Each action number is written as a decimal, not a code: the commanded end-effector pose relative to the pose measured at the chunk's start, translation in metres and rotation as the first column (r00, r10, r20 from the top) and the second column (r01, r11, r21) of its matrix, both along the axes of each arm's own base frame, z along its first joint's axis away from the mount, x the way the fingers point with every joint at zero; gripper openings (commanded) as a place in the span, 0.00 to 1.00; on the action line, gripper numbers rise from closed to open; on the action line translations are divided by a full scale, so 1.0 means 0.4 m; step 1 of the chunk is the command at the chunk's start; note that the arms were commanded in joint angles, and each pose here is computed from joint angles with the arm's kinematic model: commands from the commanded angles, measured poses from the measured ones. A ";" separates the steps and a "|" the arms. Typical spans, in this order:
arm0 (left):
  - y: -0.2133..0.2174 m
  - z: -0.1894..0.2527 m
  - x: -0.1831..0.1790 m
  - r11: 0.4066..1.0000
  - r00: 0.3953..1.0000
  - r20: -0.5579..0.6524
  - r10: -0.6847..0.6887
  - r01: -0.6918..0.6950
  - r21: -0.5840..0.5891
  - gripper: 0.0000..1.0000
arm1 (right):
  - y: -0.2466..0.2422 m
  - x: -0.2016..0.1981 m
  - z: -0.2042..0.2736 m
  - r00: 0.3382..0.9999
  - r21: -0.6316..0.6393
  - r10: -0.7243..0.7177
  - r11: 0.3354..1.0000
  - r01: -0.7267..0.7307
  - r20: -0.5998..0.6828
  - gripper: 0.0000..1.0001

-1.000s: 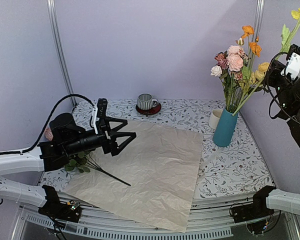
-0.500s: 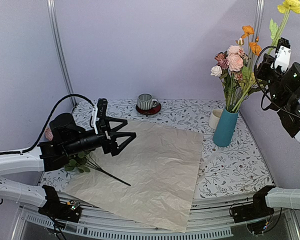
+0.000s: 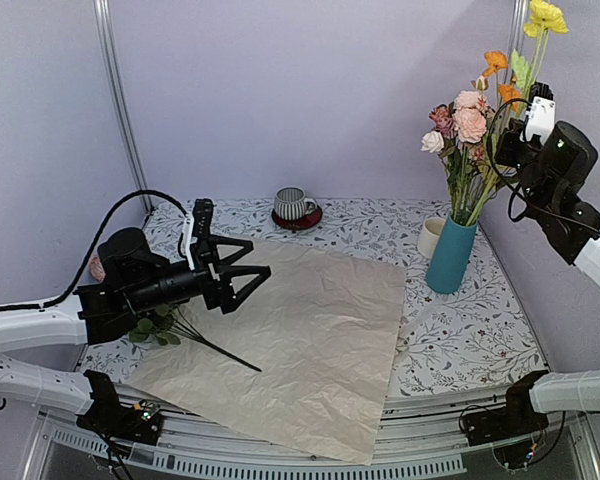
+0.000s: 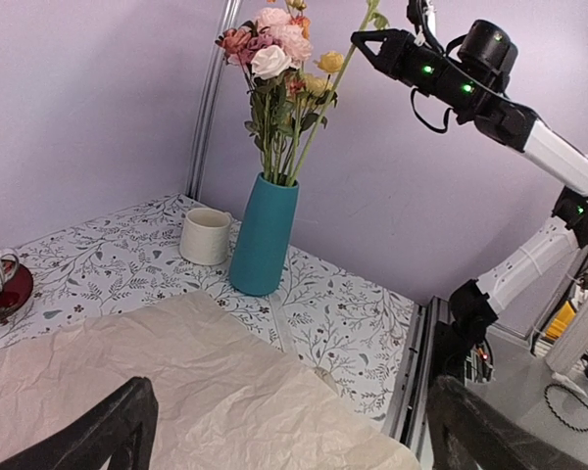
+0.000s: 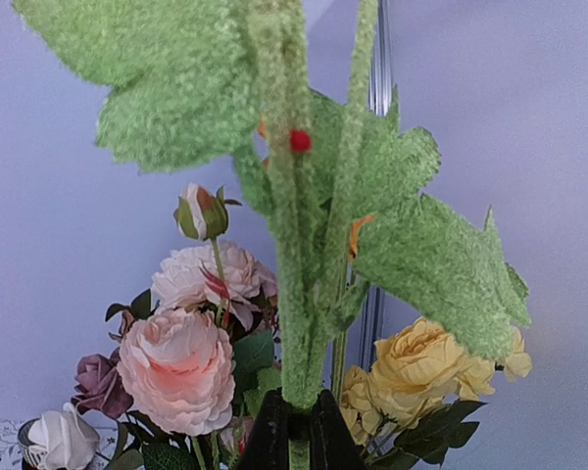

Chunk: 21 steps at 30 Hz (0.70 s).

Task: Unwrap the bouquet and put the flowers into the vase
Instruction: Place the fake flower in the vase.

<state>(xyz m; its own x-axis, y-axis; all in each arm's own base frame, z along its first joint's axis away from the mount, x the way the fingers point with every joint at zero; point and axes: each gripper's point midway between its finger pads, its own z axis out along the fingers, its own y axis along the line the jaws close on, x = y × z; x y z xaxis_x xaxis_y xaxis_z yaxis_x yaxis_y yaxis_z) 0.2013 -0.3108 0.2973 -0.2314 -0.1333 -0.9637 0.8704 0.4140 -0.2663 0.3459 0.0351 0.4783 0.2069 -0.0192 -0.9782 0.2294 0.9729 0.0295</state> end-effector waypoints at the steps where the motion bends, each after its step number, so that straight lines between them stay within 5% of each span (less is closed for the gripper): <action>1: 0.004 -0.011 -0.009 1.000 1.000 0.008 0.000 0.000 0.011 0.98 | 0.011 0.034 -0.076 0.994 0.018 0.043 0.999 -0.042 -0.099 0.01; 17: 0.012 -0.012 -0.012 1.000 1.000 0.001 0.005 -0.005 0.011 0.98 | 0.061 0.141 -0.440 0.888 0.215 0.225 0.965 -0.147 -0.402 0.03; 21: 0.010 -0.012 -0.012 1.000 1.000 0.000 0.004 -0.004 0.010 0.98 | 0.063 0.138 -0.461 0.884 0.231 0.232 0.962 -0.146 -0.407 0.14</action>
